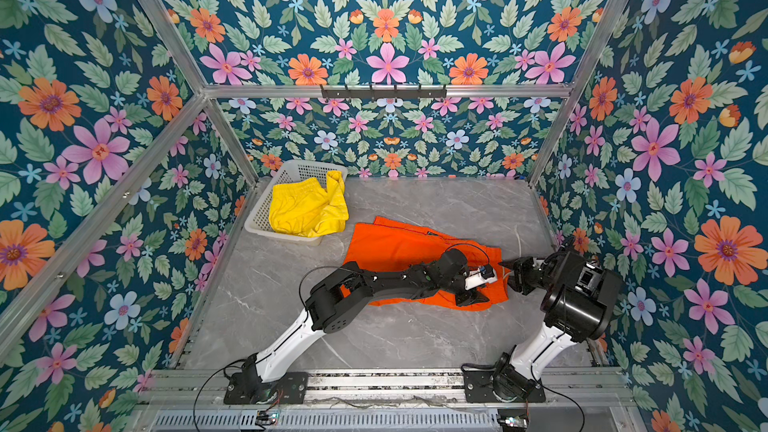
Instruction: Fold and stack the shorts
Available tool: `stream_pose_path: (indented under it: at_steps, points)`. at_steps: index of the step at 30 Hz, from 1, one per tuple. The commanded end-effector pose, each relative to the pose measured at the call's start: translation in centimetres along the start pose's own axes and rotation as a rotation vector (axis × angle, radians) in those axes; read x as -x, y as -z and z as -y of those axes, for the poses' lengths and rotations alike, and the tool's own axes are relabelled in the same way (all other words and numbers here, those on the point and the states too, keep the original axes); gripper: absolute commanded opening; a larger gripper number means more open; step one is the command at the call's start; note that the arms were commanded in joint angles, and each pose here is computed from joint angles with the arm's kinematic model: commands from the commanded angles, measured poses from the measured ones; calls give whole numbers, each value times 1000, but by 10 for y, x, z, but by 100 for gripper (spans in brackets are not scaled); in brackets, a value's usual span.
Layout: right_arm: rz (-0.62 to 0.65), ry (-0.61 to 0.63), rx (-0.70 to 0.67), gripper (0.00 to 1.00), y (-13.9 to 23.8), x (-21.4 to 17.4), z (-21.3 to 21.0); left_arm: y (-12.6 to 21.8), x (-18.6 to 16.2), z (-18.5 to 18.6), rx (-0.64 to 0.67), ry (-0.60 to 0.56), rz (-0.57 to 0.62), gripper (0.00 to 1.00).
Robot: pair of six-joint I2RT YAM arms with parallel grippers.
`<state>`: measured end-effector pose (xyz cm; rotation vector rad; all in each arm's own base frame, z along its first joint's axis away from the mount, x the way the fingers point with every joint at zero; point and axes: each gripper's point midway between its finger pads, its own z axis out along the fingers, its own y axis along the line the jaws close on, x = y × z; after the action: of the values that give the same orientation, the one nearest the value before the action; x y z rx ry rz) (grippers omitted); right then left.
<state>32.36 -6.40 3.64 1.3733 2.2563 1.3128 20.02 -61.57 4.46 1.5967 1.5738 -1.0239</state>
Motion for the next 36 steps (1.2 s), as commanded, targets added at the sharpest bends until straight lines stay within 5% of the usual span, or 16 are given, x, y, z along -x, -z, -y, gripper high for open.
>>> stream_pose_path:
  at_steps: [1, 8, 16, 26, 27, 31, 36]
  points:
    - [14, 7, 45, 44, -2, 7, -10, 8, 20, 6, -6, -58, 76, 33]
    - [-16, 39, 82, 54, -9, 3, -26, 25, 33, 18, 9, -135, 158, 18]
    - [-108, 73, 53, 61, -19, -23, -28, 24, 36, 22, 65, -290, 165, 23]
    - [-144, 154, -82, 68, -15, -53, -10, 17, 36, 15, 73, -267, 167, 30]
    - [-140, 161, -81, 70, -13, -54, -12, 17, 35, 15, 71, -260, 164, 33]
    - [-130, 179, -113, 73, -10, -52, -13, 29, 50, 11, 57, -158, 199, 71]
    - [-114, 204, -129, 72, -9, -44, -18, 81, 89, -13, 43, 65, 359, 80]
